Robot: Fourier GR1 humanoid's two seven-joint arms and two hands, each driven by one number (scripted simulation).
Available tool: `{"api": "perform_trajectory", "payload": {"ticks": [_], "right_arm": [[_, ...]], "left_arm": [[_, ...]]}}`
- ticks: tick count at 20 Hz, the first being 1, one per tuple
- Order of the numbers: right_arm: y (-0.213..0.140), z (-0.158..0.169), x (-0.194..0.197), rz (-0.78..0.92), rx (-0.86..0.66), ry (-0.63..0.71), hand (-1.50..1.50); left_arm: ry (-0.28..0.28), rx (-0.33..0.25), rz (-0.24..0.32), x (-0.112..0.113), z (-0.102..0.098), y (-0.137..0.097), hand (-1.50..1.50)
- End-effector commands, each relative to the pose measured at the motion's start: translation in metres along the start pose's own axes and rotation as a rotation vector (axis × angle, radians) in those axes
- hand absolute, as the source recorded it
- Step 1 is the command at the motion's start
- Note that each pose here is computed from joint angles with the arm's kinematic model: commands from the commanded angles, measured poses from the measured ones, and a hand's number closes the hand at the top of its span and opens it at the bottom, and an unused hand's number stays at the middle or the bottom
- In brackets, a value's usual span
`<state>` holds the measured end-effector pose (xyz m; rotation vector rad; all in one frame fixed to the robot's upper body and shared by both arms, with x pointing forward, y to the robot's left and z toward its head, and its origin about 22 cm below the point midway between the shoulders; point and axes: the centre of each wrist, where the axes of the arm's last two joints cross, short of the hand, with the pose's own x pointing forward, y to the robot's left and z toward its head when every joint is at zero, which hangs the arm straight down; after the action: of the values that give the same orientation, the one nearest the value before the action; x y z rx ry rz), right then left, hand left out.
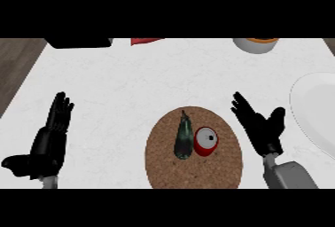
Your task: Pick the can from the placemat and place it in the plate
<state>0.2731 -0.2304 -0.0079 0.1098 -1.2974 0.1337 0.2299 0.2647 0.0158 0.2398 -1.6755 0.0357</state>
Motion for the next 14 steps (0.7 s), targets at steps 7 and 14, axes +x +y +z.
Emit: {"api": "perform_trajectory", "payload": {"ticks": [7,14], "right_arm": [[-0.099,0.015,0.112,0.710,-0.314,-0.293,1.50],[-0.050,0.056,0.079,0.306,-0.726,-0.616,-1.50]], "left_arm": [[0.386,-0.074,0.018,-0.043,0.030,-0.006,0.00],[0.497,-0.150,0.089,-0.055,0.032,-0.013,0.00]]}}
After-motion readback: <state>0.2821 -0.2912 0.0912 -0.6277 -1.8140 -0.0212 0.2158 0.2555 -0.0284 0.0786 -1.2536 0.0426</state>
